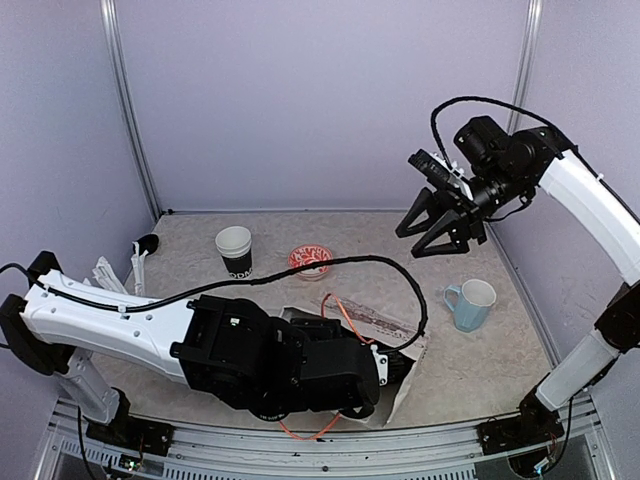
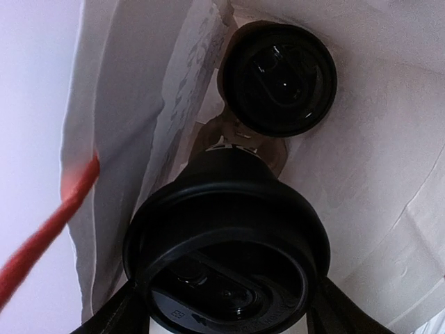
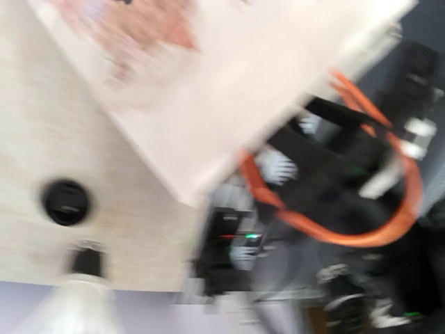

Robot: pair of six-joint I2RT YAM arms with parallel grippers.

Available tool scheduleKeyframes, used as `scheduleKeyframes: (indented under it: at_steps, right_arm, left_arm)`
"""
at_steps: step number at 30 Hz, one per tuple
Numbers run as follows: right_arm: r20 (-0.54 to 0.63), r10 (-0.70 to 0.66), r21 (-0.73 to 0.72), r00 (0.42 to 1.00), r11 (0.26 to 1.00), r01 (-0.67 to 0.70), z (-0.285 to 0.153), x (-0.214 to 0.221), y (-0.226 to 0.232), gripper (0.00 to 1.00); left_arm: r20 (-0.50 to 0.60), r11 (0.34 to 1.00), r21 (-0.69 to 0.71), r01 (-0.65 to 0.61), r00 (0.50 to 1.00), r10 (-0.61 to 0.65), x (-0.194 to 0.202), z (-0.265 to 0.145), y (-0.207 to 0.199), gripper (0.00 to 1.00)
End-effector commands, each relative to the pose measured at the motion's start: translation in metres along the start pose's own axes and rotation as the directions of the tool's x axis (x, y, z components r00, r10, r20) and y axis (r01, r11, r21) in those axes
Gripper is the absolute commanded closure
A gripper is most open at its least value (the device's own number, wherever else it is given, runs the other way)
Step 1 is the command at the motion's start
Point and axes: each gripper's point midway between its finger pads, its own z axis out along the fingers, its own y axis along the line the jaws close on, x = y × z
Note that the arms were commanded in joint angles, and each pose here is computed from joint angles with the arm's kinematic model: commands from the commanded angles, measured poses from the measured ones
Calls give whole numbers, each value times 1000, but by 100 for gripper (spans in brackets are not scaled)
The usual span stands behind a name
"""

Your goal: Pack the takeout coffee

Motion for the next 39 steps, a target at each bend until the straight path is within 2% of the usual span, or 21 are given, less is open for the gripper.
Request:
scheduleKeyframes:
  at_steps: [1, 6, 17, 23, 31, 39]
  right_arm:
    - [-21, 65, 118, 998, 991, -62, -18, 35, -47, 51]
    - [-101, 255, 232, 962, 946, -226, 2, 107, -109, 63]
    - [-177, 459, 314, 871, 865, -392, 40, 193, -183, 69]
    - [-241, 492, 332, 837, 852, -405, 67, 229, -194, 69]
    - [-297, 504, 294, 811, 856, -425, 105, 251, -200, 69]
    - [-335, 454, 180, 825, 891, -417, 138, 246, -180, 69]
  left_arm:
    - [10, 999, -4, -33, 999, 33, 2, 4, 0, 54]
    - [5, 997, -25, -80, 997, 80, 9, 7, 1, 54]
    - [-20, 987, -45, -157, 987, 157, 15, 22, -4, 54]
    - [-27, 987, -53, -151, 988, 149, 22, 27, 0, 54]
    - [-6, 989, -48, -143, 990, 143, 20, 35, -1, 54]
    - [8, 989, -16, -150, 989, 150, 26, 46, -12, 54]
